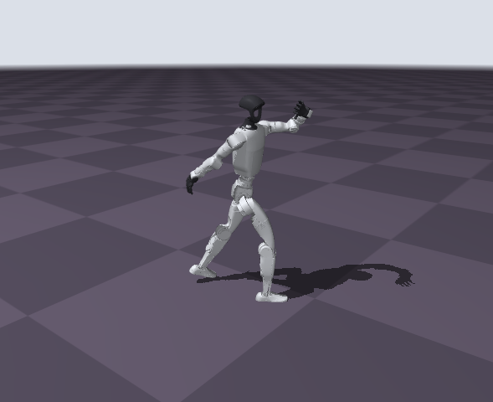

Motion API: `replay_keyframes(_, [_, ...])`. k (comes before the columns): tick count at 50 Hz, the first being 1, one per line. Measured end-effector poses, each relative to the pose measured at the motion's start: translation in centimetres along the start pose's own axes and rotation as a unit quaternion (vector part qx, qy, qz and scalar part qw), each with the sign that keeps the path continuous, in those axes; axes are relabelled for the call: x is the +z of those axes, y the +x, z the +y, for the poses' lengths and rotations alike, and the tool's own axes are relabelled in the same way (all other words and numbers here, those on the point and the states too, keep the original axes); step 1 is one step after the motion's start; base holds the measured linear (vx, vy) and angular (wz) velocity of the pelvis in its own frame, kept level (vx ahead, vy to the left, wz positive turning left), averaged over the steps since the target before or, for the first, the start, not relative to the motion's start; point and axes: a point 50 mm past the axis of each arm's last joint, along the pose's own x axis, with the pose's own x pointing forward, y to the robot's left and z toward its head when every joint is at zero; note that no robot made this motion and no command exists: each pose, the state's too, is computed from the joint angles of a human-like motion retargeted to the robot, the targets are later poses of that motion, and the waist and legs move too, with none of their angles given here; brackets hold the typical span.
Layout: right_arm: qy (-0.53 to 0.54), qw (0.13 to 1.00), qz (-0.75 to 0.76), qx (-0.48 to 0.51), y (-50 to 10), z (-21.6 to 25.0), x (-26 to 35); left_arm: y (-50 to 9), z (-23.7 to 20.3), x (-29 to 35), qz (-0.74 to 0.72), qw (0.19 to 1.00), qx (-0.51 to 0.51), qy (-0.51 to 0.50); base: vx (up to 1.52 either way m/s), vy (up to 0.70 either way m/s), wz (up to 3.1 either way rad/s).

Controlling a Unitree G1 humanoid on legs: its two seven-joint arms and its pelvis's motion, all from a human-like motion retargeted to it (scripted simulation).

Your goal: Kungfu

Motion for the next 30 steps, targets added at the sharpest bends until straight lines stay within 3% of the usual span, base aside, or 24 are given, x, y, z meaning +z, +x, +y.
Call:
replay_keyframes(5, [0.008, 0.983, -0.181, 0.009, -2.6, -0.7, 10.6, -0.3, -0.3, -1.1, 0.04, 0.999, -0.011, 0.005, 0.18, -0.21, 1.43])
replay_keyframes(10, [0.043, 0.926, -0.373, 0.045, -7.9, -3.1, 18.6, -0.6, -2.7, 1.1, 0.101, 0.992, -0.022, -0.07, 0.08, -0.32, 2.01])
replay_keyframes(17, [0.117, 0.768, -0.621, 0.11, -20.2, -8.8, 25.4, -2.4, -8.1, 10.6, 0.217, 0.94, -0.037, -0.26, -0.14, -0.4, 2.06])
replay_keyframes(22, [0.044, 0.659, -0.727, 0.19, -31.1, -10.5, 27.8, -4.7, -9.7, 20.1, 0.295, 0.862, -0.055, -0.409, -0.41, -0.29, 2.46])
replay_keyframes(26, [-0.106, 0.588, -0.765, 0.242, -40.0, -7.0, 29.6, -6.8, -9.3, 28.5, 0.35, 0.791, -0.113, -0.489, -0.37, -0.32, 1.32])
replay_keyframes(30, [-0.286, 0.507, -0.729, 0.362, -46.3, 5.6, 32.8, -10.9, -7.4, 36.8, 0.427, 0.721, -0.241, -0.49, -0.25, -0.19, 0.3])
